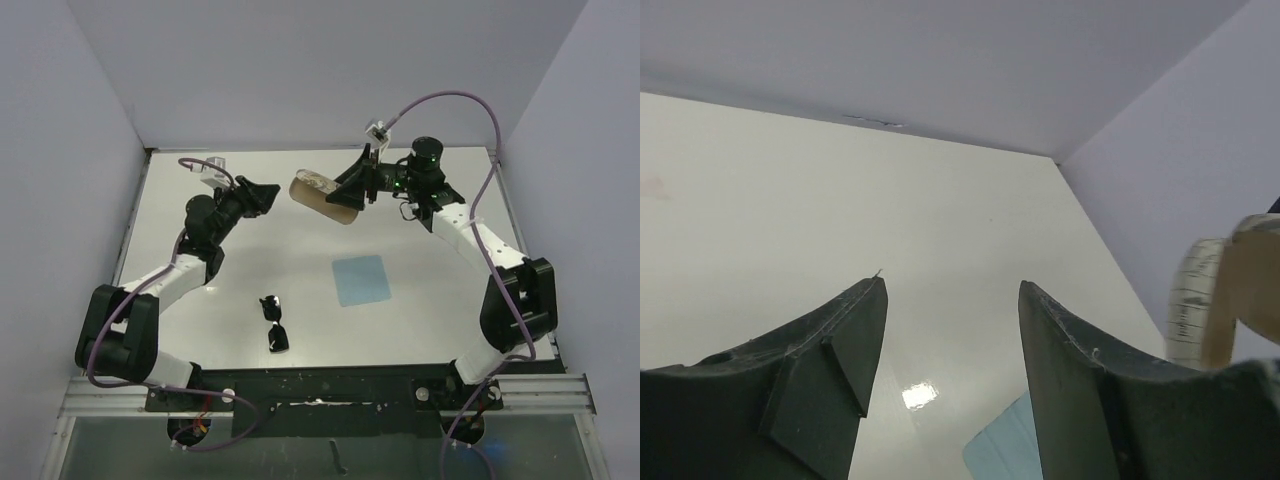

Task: Organize the sunglasses
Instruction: Place the sunglasses case at the center of the board.

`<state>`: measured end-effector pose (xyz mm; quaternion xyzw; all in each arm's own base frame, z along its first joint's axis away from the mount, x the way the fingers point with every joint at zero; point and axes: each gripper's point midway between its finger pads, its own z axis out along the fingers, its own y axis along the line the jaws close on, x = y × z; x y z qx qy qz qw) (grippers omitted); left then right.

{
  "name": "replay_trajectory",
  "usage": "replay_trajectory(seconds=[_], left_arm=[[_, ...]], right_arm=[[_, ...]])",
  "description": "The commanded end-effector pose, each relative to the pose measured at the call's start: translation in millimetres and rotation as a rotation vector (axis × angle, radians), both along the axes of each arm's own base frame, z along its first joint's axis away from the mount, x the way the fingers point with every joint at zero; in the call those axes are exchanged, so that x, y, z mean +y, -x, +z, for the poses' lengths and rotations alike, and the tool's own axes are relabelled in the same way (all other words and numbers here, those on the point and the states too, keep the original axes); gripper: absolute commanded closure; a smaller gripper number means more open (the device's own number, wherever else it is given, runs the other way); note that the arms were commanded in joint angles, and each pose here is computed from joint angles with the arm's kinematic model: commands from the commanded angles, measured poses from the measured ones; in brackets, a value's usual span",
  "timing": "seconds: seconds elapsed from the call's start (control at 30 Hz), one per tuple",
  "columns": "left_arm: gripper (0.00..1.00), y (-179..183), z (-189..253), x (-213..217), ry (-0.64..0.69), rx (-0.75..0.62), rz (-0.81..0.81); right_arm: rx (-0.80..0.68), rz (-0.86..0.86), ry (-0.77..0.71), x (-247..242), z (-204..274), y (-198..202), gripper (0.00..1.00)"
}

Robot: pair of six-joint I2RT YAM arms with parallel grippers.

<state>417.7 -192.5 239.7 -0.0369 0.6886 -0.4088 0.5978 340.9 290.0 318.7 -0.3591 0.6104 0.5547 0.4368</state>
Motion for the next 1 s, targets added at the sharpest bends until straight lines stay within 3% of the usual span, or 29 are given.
replay_trajectory(seconds=[0.0,0.53,0.97], left_arm=[[0.47,-5,11,28,-0.019,-0.015,0.148],[0.46,5,2,31,0.005,-0.013,0.141],[0.47,7,1,29,0.014,-0.015,0.125]], right_arm=[[0.014,-0.058,0.081,-1,-25,-29,1.0],[0.213,-0.02,0.275,13,-149,-82,1.0],[0.249,0.051,0.333,27,-193,-107,0.99]])
